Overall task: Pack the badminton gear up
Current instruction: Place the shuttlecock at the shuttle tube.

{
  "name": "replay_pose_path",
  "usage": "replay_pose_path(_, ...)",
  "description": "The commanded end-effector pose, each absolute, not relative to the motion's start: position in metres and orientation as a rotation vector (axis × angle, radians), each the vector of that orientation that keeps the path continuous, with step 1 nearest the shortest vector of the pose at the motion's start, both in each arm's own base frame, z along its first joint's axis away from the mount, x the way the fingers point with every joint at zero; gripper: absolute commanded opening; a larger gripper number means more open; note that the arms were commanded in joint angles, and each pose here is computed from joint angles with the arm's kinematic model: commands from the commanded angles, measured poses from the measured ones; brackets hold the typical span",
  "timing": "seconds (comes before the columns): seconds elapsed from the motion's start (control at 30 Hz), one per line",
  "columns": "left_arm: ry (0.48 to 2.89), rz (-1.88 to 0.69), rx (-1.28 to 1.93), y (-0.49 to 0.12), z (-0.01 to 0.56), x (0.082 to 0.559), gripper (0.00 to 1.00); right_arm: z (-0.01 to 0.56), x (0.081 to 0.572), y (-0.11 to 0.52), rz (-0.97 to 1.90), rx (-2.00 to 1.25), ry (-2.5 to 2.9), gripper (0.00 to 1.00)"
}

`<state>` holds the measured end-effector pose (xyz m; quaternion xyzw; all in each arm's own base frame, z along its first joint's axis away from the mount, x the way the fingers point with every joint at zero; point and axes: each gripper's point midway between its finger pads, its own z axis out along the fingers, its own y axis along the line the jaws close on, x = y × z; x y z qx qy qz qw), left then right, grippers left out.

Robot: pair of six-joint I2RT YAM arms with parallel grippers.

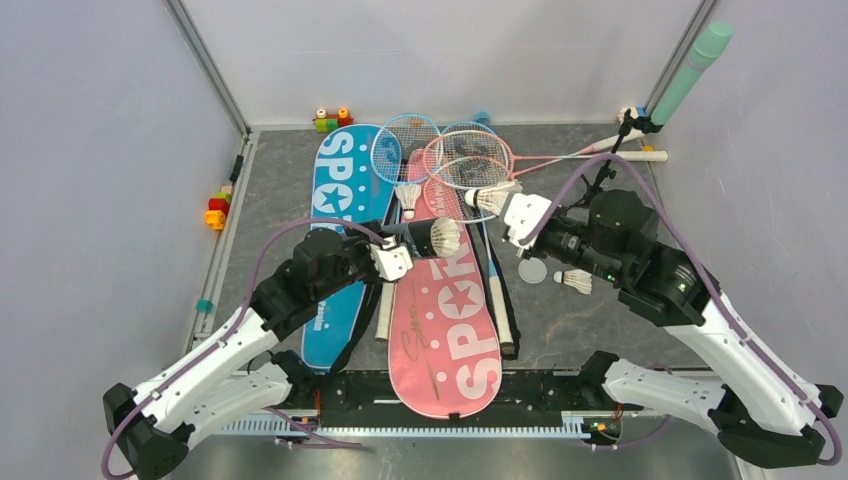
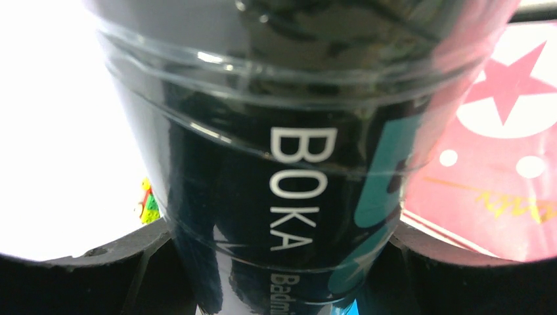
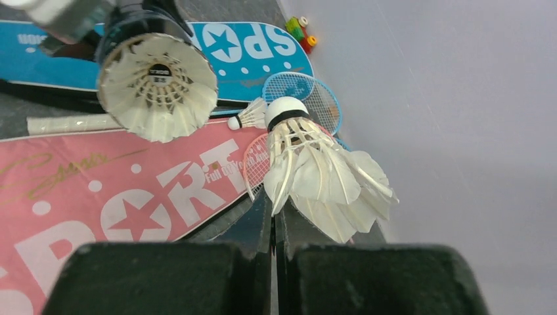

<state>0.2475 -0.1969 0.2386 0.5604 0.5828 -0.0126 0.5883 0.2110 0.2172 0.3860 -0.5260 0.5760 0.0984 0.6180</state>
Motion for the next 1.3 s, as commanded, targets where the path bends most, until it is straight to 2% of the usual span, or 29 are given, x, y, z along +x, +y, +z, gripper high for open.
replay_pose_path(0.0,1.311,0.126,1.347,-0.184,0.254,0.260,0.02,0.386,0.183,0.225,0.289,-1.414,1.195,0.00)
replay_pose_path(0.2,1.406,0.173,1.317,-0.179,0.240,0.277,0.02,0.378,0.177,0.239,0.373,-1.475,1.217,0.00)
replay_pose_path(0.4,1.432,0.111,1.280,-0.181,0.241,0.281,0.02,0.353,0.186,0.243,0.358,-1.518,1.280,0.00)
replay_pose_path(0.9,1.381,-0.031,1.440,-0.206,0.230,0.268,0.02,0.335,0.215,0.305,0.517,-1.550,1.389,0.00)
replay_pose_path(1.27,1.270,-0.106,1.413,-0.217,0.247,0.256,0.02,0.312,0.203,0.346,0.774,-1.614,1.384,0.00)
